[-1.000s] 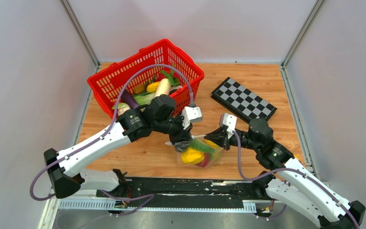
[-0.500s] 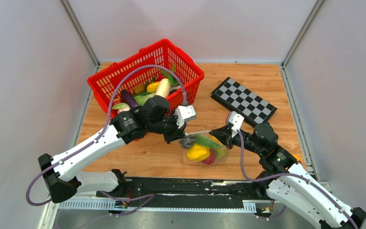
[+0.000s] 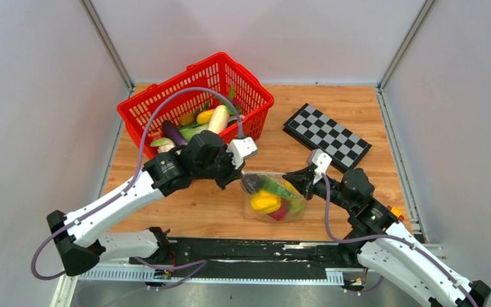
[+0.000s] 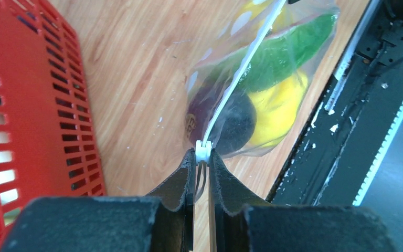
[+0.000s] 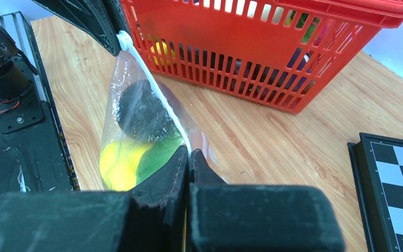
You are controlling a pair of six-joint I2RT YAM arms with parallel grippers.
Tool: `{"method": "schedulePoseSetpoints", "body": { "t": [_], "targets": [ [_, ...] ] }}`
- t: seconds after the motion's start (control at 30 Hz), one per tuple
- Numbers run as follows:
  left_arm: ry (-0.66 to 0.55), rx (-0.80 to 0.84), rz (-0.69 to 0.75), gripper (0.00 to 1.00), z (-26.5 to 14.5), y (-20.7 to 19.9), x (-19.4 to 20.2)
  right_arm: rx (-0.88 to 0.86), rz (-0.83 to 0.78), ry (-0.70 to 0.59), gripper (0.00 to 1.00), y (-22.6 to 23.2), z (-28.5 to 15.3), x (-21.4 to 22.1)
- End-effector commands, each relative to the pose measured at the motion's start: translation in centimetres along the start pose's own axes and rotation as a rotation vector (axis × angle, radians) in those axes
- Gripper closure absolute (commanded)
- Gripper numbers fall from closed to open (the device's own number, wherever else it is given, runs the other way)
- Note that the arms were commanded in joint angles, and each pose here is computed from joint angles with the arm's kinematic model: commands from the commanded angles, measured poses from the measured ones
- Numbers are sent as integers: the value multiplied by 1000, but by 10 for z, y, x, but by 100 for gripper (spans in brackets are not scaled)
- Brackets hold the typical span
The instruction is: Place the food in the zip-top bag and seal the zipper
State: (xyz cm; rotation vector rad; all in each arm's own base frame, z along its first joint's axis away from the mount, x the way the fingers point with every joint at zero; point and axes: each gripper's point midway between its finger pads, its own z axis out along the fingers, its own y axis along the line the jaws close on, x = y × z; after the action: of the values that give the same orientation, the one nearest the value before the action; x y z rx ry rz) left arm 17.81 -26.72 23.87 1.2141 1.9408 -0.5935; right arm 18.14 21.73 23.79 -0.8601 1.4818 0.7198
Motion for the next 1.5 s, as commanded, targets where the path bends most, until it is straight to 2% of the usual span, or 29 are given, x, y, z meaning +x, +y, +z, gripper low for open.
{"method": "schedulePoseSetpoints", "body": {
  "t": [0.0, 0.2, 0.27, 0.57, 0.63, 0.73, 0.8, 0.93, 1.27, 1.37, 1.47],
  "targets": [
    [-29, -141, -25, 100, -15, 23, 2, 72, 14, -65, 100, -12, -1, -14],
    [-62, -143, -41, 100, -14, 22, -3, 67, 17, -68, 100, -11, 0, -14],
    [-77, -130, -52, 95, -11, 20, -6, 52, 21, -72, 100, -9, 1, -15],
    [-163, -82, -110, 53, -7, 11, -23, -82, 26, -69, 100, 13, 5, -14],
    [-192, -81, -118, 45, -10, 11, -29, -84, 24, -68, 100, 13, 6, -14],
    [-234, -90, -139, 39, -14, 12, -38, -71, 18, -68, 100, 11, 7, -17],
    [-256, -95, -154, 34, -16, 12, -43, -8, 23, -64, 100, -1, 10, -20],
    [-288, -99, -189, 30, -18, 13, -51, 102, 26, -60, 100, -23, 13, -28],
    [-508, -113, -388, 24, -29, 17, -72, 318, 27, -139, 100, -67, 11, -72],
    [-560, -176, -401, 23, -46, 27, -76, 267, -51, -172, 100, -60, 10, -85],
    [-596, -216, -411, 20, -59, 33, -76, 115, -83, -149, 100, -33, 15, -68]
  ]
}}
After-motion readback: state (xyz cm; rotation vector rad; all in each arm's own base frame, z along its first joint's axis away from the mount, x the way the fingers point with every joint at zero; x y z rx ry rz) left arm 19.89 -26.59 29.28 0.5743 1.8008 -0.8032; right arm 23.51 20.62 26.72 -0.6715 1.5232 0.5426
